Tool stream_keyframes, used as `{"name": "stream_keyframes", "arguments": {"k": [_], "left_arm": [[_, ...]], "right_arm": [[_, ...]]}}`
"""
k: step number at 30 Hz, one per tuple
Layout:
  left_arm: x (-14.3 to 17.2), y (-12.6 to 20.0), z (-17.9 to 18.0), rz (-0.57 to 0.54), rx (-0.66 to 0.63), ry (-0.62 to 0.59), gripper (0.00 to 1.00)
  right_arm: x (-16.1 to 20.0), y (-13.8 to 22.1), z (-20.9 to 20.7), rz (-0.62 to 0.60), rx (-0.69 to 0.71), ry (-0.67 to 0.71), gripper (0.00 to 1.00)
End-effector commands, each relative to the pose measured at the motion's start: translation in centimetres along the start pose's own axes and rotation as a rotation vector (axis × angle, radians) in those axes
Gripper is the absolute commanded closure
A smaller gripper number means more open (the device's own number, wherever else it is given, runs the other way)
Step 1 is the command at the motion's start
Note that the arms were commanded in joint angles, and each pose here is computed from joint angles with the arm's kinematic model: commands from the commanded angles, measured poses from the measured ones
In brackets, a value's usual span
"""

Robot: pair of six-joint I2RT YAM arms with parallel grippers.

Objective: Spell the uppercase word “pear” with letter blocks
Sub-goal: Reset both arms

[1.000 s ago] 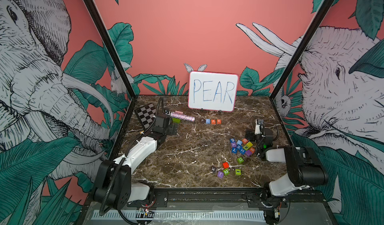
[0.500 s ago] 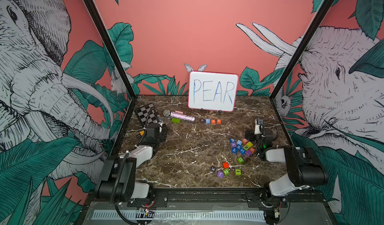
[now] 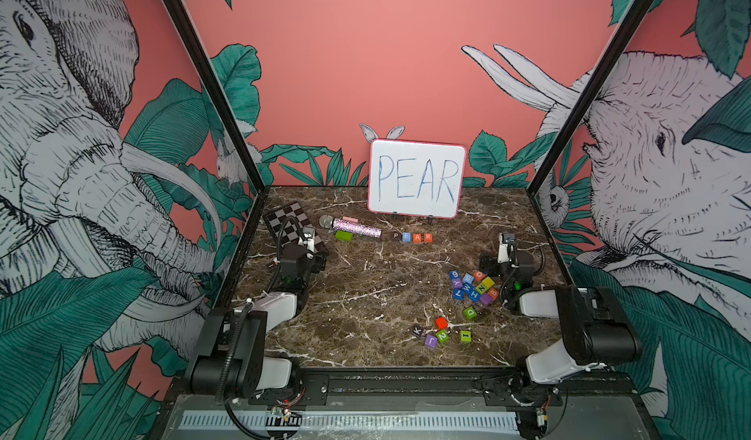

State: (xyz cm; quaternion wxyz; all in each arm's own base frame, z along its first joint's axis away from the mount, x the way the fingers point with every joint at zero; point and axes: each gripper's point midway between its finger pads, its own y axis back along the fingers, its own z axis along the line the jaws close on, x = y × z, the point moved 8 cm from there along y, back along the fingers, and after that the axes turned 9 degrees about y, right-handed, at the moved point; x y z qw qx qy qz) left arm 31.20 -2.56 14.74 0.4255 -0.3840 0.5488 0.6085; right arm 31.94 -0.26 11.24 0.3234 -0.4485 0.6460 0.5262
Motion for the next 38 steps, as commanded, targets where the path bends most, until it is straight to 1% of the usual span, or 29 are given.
{"name": "stream_keyframes", "arguments": {"k": [1,3,5,7,8,9,11,13,19,21,22,30,38], "left_arm": [[0.9,0.0,0.5,-0.075,-0.047,0.047,0.11],[1.6,-0.5,0.9,-0.064,-0.079,0.069,0.1],[2.1,-1.2,0.8,-0.049,-0.075,0.062,0.11],[2.1,-1.7,0.8,-0.06,-0.072,0.064,0.09],[2.1,-1.7,0.9,-0.037,-0.064,0.069,0.09],[2.2,-1.7,1.0,-0.018,-0.052,0.074,0.08],[2.0,-2.2,1.2,-0.023,-0.044,0.086,0.04],[2.0,-2.4,1.3,0.013,-0.027,0.096,0.01],[2.0,-2.5,1.4,0.012,-0.022,0.101,0.01],[1.9,-2.7,1.2,0.014,0.033,0.094,0.01],[2.0,-2.7,1.3,0.017,0.041,0.099,0.01],[2.0,-2.6,1.3,0.017,0.043,0.101,0.01],[1.9,-2.4,1.3,0.008,0.045,0.098,0.01]], "right_arm": [[-1.0,-0.1,-0.2,-0.048,0.007,-0.007,0.01],[-0.9,-0.1,-0.2,-0.047,0.008,-0.008,0.01],[-1.0,-0.2,-0.2,-0.048,0.006,-0.007,0.01],[-0.9,-0.2,-0.2,-0.047,0.006,-0.007,0.01],[-0.9,-0.1,-0.2,-0.046,0.005,-0.006,0.01],[-0.9,-0.2,-0.2,-0.045,0.005,-0.007,0.01],[-0.9,-0.2,-0.1,-0.044,0.002,-0.006,0.01],[-1.0,-0.2,-0.2,-0.046,0.003,-0.006,0.01],[-1.0,-0.3,-0.1,-0.044,-0.001,-0.005,0.01],[-0.9,-0.3,-0.1,-0.041,-0.002,-0.005,0.01],[-1.0,-0.3,-0.2,-0.042,-0.001,-0.005,0.01],[-1.0,-0.5,-0.2,-0.029,-0.011,-0.008,0.01],[-1.0,-0.4,-0.2,-0.042,-0.015,-0.01,0.01]]}}
